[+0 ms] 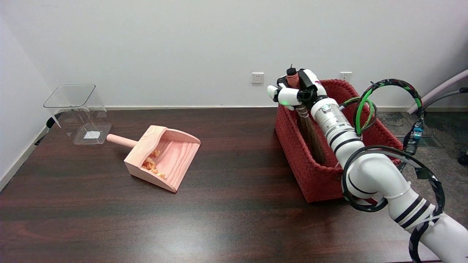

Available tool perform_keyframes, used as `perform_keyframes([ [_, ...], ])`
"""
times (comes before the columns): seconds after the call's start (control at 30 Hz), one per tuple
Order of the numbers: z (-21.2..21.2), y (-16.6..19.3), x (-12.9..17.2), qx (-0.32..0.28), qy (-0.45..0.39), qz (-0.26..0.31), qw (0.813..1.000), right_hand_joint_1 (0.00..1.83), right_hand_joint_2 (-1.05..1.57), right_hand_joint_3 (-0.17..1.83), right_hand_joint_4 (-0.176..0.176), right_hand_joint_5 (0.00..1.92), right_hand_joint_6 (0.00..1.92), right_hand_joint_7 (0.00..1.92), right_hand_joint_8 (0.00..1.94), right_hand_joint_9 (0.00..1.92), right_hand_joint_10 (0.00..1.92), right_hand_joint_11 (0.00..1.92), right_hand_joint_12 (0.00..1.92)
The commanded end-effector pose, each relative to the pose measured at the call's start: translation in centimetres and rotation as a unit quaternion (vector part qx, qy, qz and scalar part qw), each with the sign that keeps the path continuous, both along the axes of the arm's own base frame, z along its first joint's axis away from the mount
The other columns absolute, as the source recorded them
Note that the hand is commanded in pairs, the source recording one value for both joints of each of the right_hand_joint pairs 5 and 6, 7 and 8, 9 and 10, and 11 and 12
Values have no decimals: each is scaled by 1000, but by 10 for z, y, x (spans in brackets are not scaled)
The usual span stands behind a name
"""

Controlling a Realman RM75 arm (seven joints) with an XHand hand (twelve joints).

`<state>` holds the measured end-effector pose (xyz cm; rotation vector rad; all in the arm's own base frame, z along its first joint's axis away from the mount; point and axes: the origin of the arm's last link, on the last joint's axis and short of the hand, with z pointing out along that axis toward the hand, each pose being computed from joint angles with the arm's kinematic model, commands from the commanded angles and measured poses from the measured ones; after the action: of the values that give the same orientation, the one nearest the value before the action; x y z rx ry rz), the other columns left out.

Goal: Place the broom in the brown storage basket.

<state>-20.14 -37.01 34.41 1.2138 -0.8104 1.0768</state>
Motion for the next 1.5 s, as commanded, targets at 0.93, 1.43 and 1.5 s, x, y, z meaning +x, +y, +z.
perform_keyframes([
  [0.93, 58, 14, -2, -108, -13, 23, 994, 1019, -886, 1497, 0, 169, 169, 81, 81, 169, 169, 169, 169],
  [1.43, 120, 25, 37, -173, -6, 74, 982, 852, -791, 907, 0, 0, 0, 0, 0, 0, 0, 0, 0],
  [1.5, 134, 30, 43, -186, -7, 84, 979, 837, -756, 862, 0, 0, 0, 0, 0, 0, 0, 0, 0],
])
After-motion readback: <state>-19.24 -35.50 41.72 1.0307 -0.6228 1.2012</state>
